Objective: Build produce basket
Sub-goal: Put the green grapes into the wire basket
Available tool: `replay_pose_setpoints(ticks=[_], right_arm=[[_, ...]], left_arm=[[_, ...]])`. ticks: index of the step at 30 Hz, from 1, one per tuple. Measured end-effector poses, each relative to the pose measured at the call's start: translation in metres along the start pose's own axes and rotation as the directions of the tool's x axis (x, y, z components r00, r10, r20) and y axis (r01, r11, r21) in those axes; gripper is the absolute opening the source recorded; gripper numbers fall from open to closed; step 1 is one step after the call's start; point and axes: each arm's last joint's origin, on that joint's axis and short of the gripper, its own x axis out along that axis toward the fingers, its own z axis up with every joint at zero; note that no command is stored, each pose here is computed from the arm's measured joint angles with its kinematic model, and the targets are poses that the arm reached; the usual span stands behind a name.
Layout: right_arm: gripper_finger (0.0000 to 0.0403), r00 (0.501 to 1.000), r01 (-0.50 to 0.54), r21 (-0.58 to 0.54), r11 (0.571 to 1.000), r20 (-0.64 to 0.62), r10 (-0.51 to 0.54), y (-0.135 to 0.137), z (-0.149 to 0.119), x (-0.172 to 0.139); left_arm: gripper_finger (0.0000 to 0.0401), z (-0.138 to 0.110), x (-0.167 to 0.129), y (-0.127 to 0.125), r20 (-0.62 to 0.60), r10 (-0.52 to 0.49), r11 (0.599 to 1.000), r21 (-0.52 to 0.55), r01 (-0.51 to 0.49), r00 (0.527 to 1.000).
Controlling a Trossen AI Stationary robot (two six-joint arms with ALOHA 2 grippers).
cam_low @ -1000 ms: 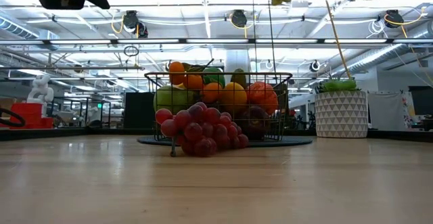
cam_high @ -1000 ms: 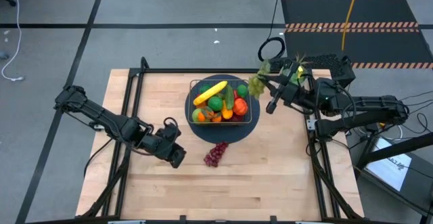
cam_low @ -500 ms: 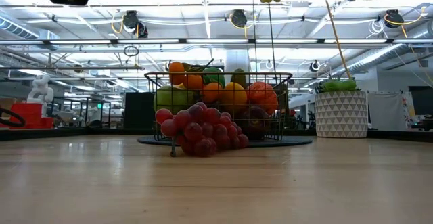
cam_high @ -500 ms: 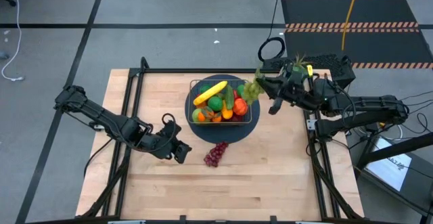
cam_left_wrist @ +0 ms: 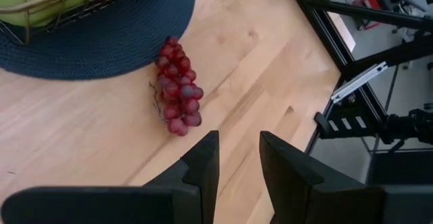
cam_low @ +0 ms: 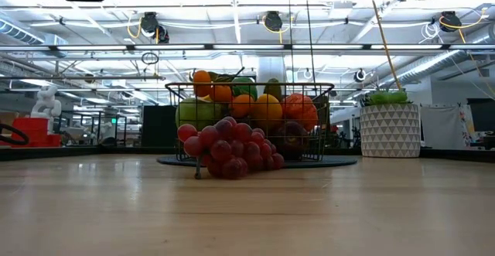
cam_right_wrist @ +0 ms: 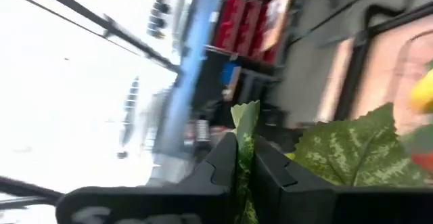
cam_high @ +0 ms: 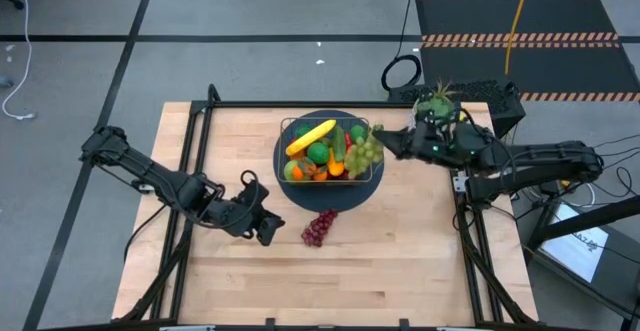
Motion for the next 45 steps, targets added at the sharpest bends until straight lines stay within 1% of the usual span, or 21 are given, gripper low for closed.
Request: replay_pose_setpoints(ticks=[4,9,12,14,18,21,25,30,32,35,38,40,42,45], right_arm=[[0.0015,0.993,-0.118,0.081,0.99,0.014,0.117,-0.002,-0.005,-0.001],[0.0015,0.958,-0.285,0.145,0.948,0.06,0.279,-0.008,-0.01,-0.007],[0.0015,0.933,-0.357,0.168,0.919,0.11,0.343,-0.015,-0.015,-0.014],[0.0015,0.924,-0.376,0.173,0.91,0.139,0.356,-0.021,-0.019,-0.018],[0.0015,0.937,-0.333,0.19,0.923,0.177,0.302,-0.033,-0.029,-0.022],[0.0015,0.937,-0.299,0.201,0.933,0.246,0.247,-0.033,-0.035,-0.023],[0.0015,0.927,-0.269,0.14,0.953,0.307,0.217,-0.021,-0.036,-0.019],[0.0015,0.929,-0.199,0.073,0.977,0.331,0.164,-0.012,-0.035,-0.008],[0.0015,0.937,-0.151,0.025,0.988,0.322,0.135,-0.008,-0.034,-0.003],[0.0015,0.955,-0.046,-0.038,0.998,0.292,0.055,-0.009,-0.037,0.004],[0.0015,0.966,0.062,-0.128,0.99,0.256,-0.027,-0.013,-0.038,0.009],[0.0015,0.977,0.086,-0.186,0.979,0.21,-0.046,-0.017,-0.038,0.012],[0.0015,0.988,0.089,-0.245,0.965,0.147,-0.054,-0.022,-0.038,0.016],[0.0015,0.99,0.117,-0.263,0.958,0.111,-0.09,-0.03,-0.035,0.022]], left_arm=[[0.0106,-0.005,-0.002,-0.003,-0.01,-0.02,1.0,-0.004,0.02,1.0],[0.0106,-0.011,-0.005,-0.006,0.016,-0.036,0.999,0.01,0.035,0.999],[0.0106,-0.012,-0.006,-0.007,0.035,-0.032,0.999,0.029,0.031,0.999],[0.0106,-0.013,-0.006,-0.007,0.036,-0.033,0.998,0.056,0.031,0.999],[0.0106,-0.013,-0.006,-0.007,0.036,-0.031,0.992,0.12,0.027,0.999],[0.0106,-0.013,-0.006,-0.007,0.036,-0.031,0.99,0.138,0.025,0.999],[0.0106,-0.014,-0.006,-0.007,0.036,-0.031,0.986,0.164,0.024,0.999],[0.0106,-0.015,-0.007,-0.006,0.033,-0.023,0.977,0.214,0.016,0.999],[0.0106,-0.014,-0.007,-0.006,0.047,-0.013,0.974,0.228,0.002,0.999],[0.0106,-0.014,-0.006,-0.004,0.054,0.003,0.968,0.252,-0.016,0.999],[0.0106,-0.012,-0.005,-0.003,0.058,0.013,0.96,0.279,-0.029,0.998],[0.0106,-0.01,-0.005,-0.002,0.063,0.02,0.957,0.288,-0.037,0.998],[0.0106,-0.007,-0.004,0.0,0.068,0.032,0.955,0.291,-0.05,0.997],[0.0106,-0.003,-0.002,0.003,0.073,0.059,0.955,0.287,-0.077,0.996]])
